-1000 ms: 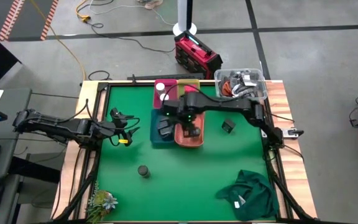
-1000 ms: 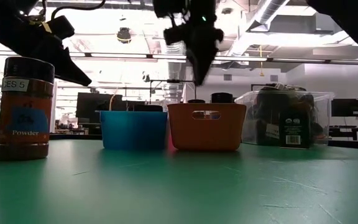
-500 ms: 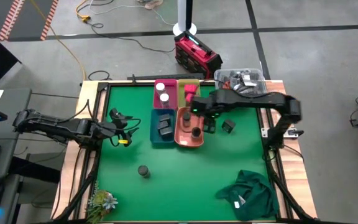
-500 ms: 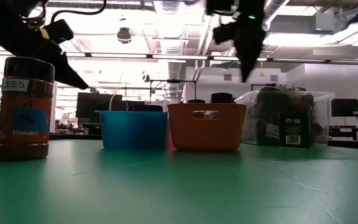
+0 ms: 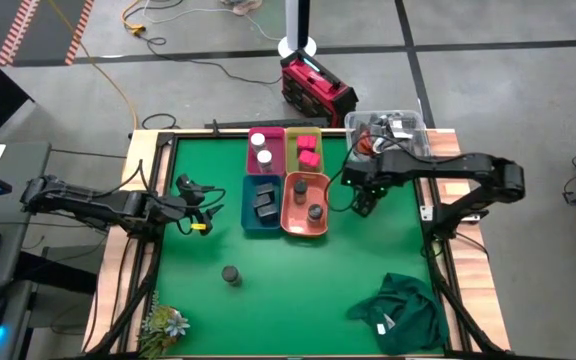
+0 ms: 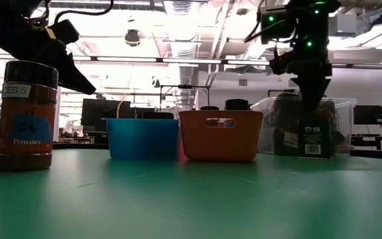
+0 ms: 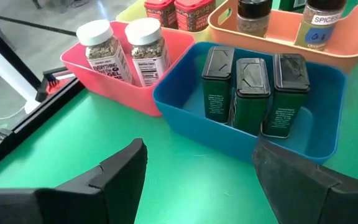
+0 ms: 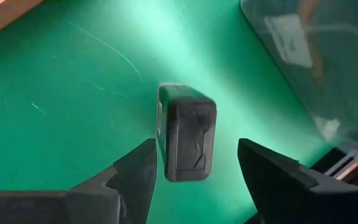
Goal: Sort spices by type
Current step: Put the black seasoning can into the blue tray
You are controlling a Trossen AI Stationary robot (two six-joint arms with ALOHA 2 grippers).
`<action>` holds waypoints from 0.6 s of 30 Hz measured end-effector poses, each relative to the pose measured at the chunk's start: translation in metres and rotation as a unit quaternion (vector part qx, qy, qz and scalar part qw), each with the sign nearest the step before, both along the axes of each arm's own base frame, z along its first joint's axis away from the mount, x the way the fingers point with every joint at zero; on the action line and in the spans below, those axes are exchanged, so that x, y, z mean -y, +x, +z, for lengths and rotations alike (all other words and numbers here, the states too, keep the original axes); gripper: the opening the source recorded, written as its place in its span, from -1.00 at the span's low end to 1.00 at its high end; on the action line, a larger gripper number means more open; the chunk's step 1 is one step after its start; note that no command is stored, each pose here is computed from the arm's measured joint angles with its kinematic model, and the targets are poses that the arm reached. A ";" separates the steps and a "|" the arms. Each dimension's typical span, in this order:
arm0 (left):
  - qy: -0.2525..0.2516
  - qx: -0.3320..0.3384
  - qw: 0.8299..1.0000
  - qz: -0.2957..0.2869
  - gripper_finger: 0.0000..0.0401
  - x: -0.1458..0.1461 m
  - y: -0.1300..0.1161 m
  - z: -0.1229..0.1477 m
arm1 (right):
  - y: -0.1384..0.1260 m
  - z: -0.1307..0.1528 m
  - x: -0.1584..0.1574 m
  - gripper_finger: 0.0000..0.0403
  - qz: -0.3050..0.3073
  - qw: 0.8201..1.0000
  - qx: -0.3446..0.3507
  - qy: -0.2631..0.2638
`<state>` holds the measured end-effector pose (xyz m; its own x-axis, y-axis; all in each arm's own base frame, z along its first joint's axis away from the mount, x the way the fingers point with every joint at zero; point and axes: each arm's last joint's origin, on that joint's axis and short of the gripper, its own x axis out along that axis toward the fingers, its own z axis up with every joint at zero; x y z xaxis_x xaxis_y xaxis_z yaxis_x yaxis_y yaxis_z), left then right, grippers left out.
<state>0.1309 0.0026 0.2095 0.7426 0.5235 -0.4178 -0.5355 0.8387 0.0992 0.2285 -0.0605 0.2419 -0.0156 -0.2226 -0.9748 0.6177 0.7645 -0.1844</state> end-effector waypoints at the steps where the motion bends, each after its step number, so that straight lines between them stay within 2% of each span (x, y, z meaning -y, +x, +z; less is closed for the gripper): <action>1: -0.002 0.001 1.000 0.001 0.40 0.000 0.000 0.000 | -0.001 -0.002 -0.001 0.29 -0.005 1.000 0.001 0.004; 14: -0.005 -0.001 1.000 0.000 0.40 0.000 0.000 -0.001 | -0.004 -0.032 0.000 0.29 -0.020 1.000 0.021 0.004; 18: -0.008 -0.002 1.000 -0.005 0.40 0.000 0.000 -0.001 | -0.004 -0.036 0.000 0.18 -0.018 0.999 0.028 0.008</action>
